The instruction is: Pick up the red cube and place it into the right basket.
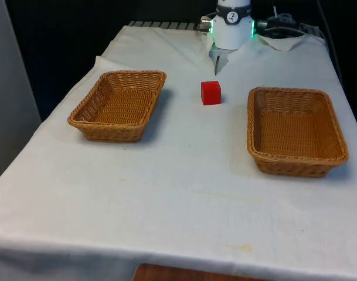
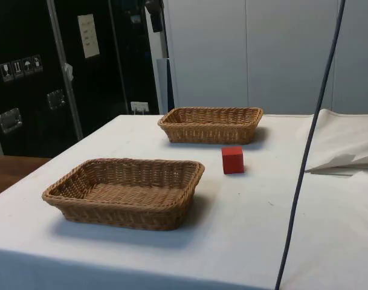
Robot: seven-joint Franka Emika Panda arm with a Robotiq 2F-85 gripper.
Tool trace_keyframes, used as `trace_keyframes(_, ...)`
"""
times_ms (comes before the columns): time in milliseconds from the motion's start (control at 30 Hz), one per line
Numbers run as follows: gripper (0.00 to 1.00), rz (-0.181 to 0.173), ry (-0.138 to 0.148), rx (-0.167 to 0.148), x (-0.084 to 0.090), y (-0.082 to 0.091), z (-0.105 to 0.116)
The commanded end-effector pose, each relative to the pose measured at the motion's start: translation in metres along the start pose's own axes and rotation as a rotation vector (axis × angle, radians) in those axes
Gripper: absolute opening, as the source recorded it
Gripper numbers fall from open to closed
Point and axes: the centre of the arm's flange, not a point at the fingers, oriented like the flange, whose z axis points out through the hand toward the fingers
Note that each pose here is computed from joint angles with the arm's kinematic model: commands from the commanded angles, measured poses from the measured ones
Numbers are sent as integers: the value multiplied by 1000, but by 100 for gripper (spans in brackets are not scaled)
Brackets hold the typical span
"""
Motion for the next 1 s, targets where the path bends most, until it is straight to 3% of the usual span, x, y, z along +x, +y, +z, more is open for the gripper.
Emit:
trace_keyframes(0,100,0,1,0,0,0,-1)
trace_keyframes(267,100,-1,8,-1,-12,1,-2)
trace_keyframes(300,100,-3,-4,5,-9,1,0)
trace_keyframes(333,100,-2,9,1,-14,1,-2)
trace_keyframes(567,100,-9,26,13,-32,2,-2)
trace_keyframes(600,100,-11,10,21,-30,2,0)
trace_keyframes(633,100,-11,29,14,-34,1,-2)
trace_keyframes(867,100,-21,51,22,-51,0,-1)
trace_keyframes(900,100,-23,34,30,-48,1,1)
trace_keyframes(967,100,-24,57,23,-55,-1,-1)
